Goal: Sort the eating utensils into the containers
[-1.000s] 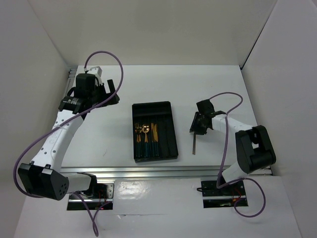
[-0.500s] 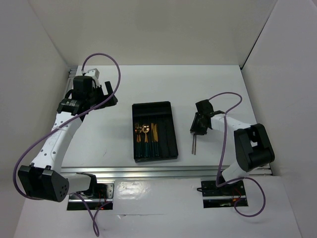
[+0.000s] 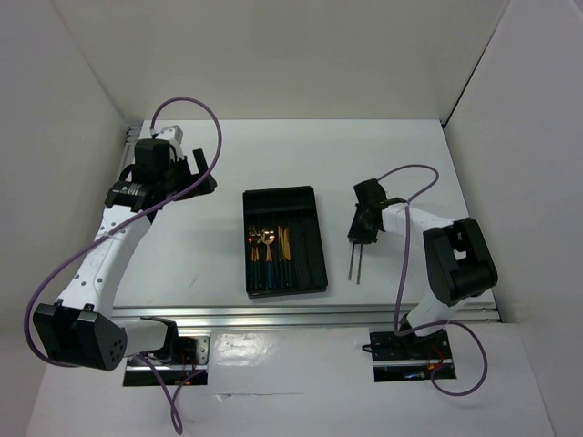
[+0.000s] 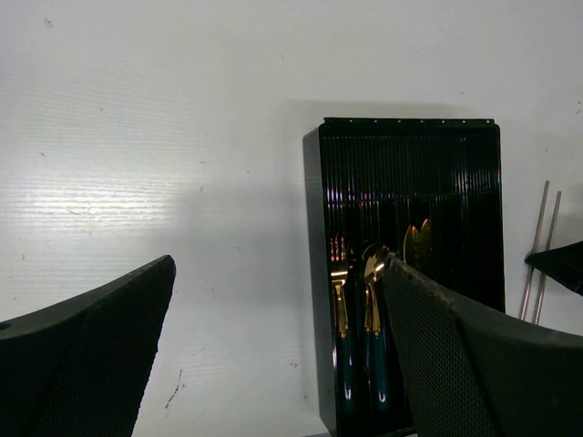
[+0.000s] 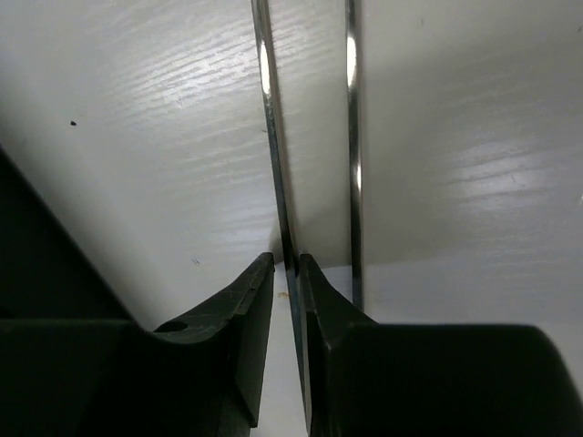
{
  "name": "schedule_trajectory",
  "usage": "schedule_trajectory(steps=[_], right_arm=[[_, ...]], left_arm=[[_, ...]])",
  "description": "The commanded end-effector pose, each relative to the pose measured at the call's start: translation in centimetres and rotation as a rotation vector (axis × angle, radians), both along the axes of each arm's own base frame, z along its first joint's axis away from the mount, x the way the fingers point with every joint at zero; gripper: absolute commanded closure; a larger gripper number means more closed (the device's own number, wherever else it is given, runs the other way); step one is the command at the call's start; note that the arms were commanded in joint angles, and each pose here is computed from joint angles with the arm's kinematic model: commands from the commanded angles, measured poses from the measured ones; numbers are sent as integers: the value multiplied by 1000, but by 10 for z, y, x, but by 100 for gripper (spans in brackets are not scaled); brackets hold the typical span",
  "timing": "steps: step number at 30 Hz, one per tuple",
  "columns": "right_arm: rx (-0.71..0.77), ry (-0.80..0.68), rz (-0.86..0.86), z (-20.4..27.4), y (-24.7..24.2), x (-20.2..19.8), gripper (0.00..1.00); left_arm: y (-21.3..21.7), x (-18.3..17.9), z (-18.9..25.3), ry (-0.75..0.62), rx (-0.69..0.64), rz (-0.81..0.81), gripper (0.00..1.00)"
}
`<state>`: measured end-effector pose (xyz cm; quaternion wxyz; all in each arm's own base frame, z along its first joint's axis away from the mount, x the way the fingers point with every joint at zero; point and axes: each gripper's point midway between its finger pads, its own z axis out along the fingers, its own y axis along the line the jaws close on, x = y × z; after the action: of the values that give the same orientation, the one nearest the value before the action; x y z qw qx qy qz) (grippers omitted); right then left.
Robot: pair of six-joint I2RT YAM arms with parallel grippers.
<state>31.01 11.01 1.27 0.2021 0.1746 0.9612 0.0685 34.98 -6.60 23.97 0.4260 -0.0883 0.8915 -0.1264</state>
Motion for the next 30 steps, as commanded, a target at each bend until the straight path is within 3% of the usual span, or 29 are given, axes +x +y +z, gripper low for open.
schedule_trajectory(steps=[1,8,11,16,23,30], right_arm=[[-109,122,5,-26,-10,-20,75],[-168,197,-23,-38,-19,-24,86],[-161,211,-19,-41,-16,-24,99],[-166,187,22,-36,-6,-11,100],[-181,9,75,40,8,21,100],[-54,-172,177,112,35,44,100]], left_arm=[[0,2,13,-52,3,-17,0],[2,2,12,-54,15,-15,0],[2,2,12,-54,15,-15,0],[2,1,15,-63,14,-15,0],[2,-1,14,-54,15,-15,0],[5,-6,16,-59,20,-8,0]])
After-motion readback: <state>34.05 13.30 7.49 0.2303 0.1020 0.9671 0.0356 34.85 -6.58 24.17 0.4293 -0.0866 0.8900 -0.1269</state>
